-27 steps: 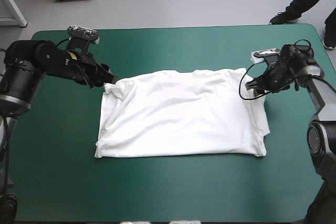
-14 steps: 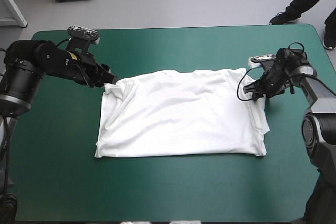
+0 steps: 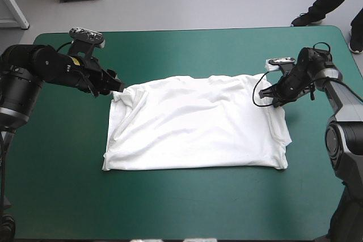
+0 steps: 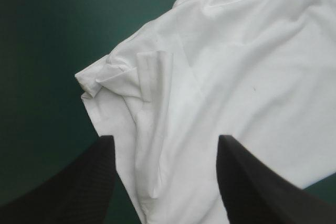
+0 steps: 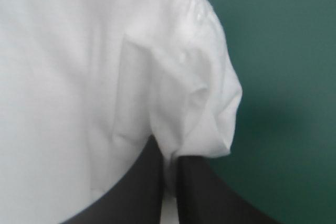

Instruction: Fold the cloth

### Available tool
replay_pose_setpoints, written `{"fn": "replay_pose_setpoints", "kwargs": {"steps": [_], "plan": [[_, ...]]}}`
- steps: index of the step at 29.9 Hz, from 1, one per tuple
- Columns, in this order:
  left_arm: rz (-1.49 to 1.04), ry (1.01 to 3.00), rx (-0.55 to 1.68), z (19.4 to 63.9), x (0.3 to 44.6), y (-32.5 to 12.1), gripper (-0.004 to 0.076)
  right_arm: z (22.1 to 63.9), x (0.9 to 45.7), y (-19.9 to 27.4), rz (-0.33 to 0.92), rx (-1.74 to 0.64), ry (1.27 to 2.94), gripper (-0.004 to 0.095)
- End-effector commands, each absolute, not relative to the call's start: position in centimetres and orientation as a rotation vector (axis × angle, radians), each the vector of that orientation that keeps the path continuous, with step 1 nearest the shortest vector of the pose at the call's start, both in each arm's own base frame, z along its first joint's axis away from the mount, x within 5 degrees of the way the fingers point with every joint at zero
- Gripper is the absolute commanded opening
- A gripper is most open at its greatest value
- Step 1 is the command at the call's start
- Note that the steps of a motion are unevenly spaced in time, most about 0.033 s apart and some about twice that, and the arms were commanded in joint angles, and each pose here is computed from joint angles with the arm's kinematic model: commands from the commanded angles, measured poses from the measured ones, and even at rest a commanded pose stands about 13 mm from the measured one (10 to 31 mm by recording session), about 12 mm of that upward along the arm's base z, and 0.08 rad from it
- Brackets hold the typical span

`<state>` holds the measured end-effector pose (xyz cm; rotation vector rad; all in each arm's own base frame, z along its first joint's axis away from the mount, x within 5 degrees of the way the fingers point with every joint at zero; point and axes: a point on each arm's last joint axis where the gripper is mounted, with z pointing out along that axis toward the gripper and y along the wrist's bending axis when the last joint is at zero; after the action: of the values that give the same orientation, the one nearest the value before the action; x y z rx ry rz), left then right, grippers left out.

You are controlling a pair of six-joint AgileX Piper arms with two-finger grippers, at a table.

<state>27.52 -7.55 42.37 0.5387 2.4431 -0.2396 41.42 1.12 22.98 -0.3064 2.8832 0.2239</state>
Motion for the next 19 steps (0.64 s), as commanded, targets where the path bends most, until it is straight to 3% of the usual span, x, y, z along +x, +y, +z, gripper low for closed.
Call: {"fn": "replay_pose_setpoints", "kwargs": {"steps": [1, 5, 11, 19], "plan": [[-0.271, 2.330, 0.512, 44.9, 26.1, -7.5, 0.0423, 28.8, 40.6, 1.8, 0.250, -0.324, 2.729, -0.0017], [-0.276, 2.330, 0.511, 44.9, 26.1, -7.6, 0.0423, 29.5, 40.1, 2.6, 0.316, -0.333, 2.723, -0.0017], [-0.277, 2.331, 0.512, 44.9, 26.1, -7.6, 0.0423, 29.4, 40.3, 5.6, 0.317, -0.433, 2.682, -0.0017], [-0.278, 2.331, 0.519, 44.9, 26.1, -7.6, 0.0423, 26.0, 41.4, 7.8, 0.331, -0.501, 2.739, -0.0017]]}}
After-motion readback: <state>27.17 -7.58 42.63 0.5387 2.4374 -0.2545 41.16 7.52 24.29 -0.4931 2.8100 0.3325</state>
